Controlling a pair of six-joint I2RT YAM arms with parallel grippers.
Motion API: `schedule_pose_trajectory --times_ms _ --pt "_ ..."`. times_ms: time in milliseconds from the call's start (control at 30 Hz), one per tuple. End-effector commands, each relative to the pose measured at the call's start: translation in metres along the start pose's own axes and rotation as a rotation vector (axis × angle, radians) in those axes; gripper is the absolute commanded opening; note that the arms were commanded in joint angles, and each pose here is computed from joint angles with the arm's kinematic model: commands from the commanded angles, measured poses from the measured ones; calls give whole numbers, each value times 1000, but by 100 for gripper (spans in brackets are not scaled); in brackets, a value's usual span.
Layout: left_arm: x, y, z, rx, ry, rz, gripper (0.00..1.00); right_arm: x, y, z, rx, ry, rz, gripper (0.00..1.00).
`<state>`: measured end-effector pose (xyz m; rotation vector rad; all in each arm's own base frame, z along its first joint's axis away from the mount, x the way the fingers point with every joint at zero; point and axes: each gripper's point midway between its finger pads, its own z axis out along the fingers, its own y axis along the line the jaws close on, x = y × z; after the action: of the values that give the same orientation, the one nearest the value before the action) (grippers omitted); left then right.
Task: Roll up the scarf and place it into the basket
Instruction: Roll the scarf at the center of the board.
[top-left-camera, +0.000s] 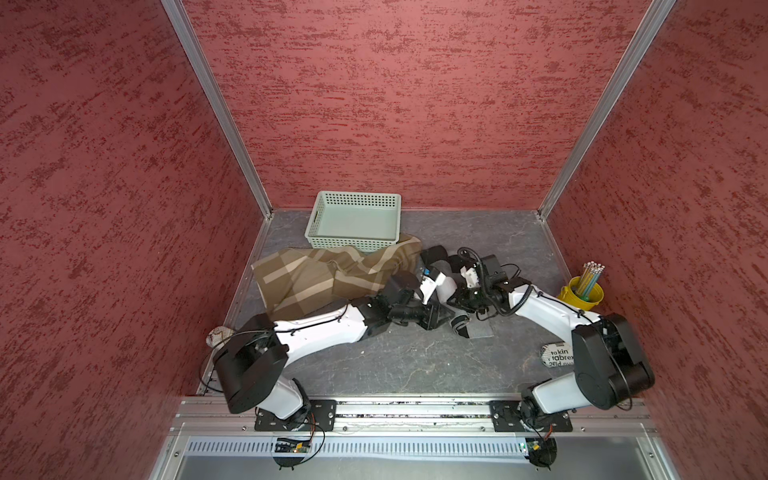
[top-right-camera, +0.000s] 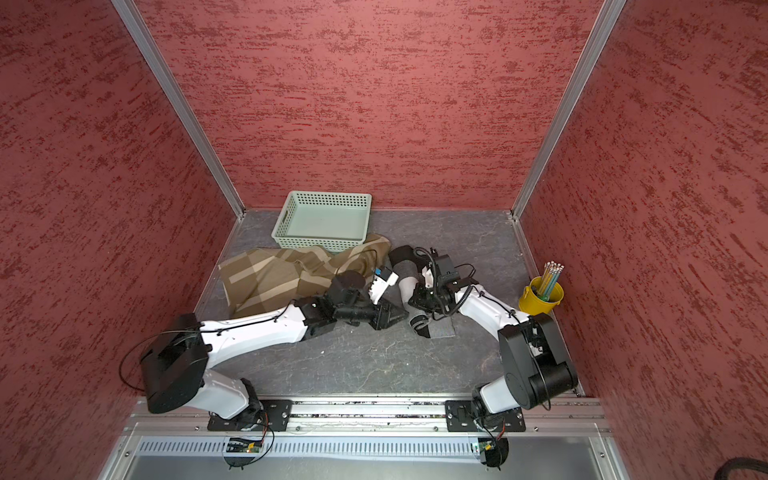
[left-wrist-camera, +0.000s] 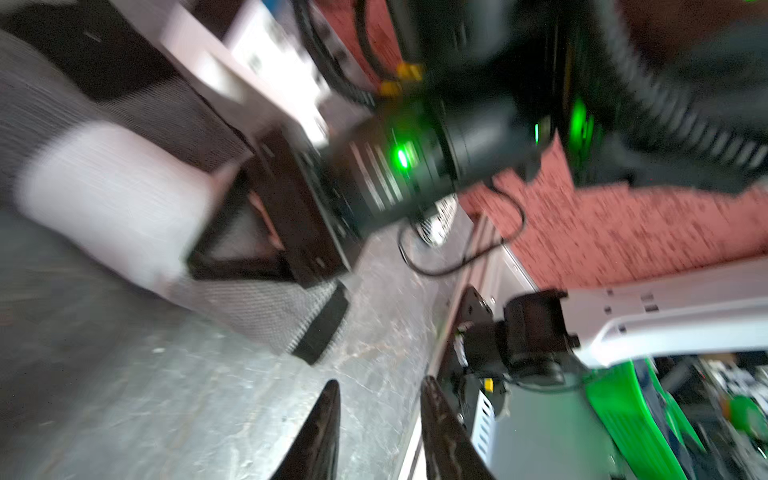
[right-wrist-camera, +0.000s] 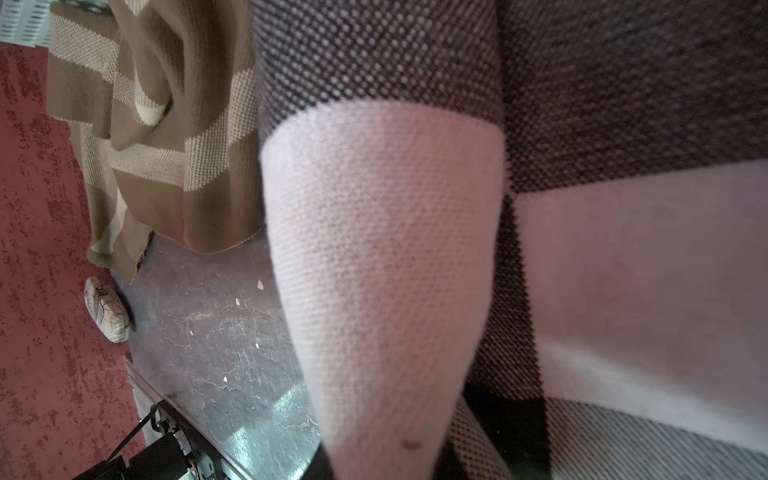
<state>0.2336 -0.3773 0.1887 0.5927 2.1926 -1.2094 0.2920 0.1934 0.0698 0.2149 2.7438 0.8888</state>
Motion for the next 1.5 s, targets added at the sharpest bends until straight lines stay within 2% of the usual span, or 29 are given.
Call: schedule_pose_trajectory --times_ms 0,133,267,367,433,533,600,700,767,900,1000,1133,1267,1467 --pt "1 62 -12 -226 3 -101 35 -7 26 6 -103 -66 24 0" --pt "0 90 -4 -264 43 -165 35 13 22 16 -108 -38 50 1" --pt "2 101 24 -247 92 -163 34 38 11 24 -124 14 97 5" --pt "-4 104 48 -209 102 -142 31 56 3 29 -151 50 147 8" --pt "-5 109 62 -200 106 -126 25 63 0 28 -164 50 172 10" --pt "0 116 85 -166 142 -121 22 67 -8 25 -149 33 192 20" --pt "3 116 96 -140 163 -122 21 68 -16 24 -105 23 200 24" --pt "2 115 106 -129 169 -117 20 65 -38 19 47 -12 189 37" --pt "-1 113 109 -122 168 -115 20 60 -49 8 179 -47 139 48" --pt "-2 110 117 -110 188 -108 20 47 -42 -20 355 -127 43 63" --pt "-2 111 121 -103 198 -113 20 34 -38 -47 487 -230 16 65" --pt "1 111 126 -85 217 -128 20 17 -10 -71 552 -368 -42 64" --pt "4 111 129 -71 230 -146 20 12 23 -62 632 -411 -166 61" --pt "6 114 133 -51 241 -175 20 20 23 -18 765 -352 -306 61"
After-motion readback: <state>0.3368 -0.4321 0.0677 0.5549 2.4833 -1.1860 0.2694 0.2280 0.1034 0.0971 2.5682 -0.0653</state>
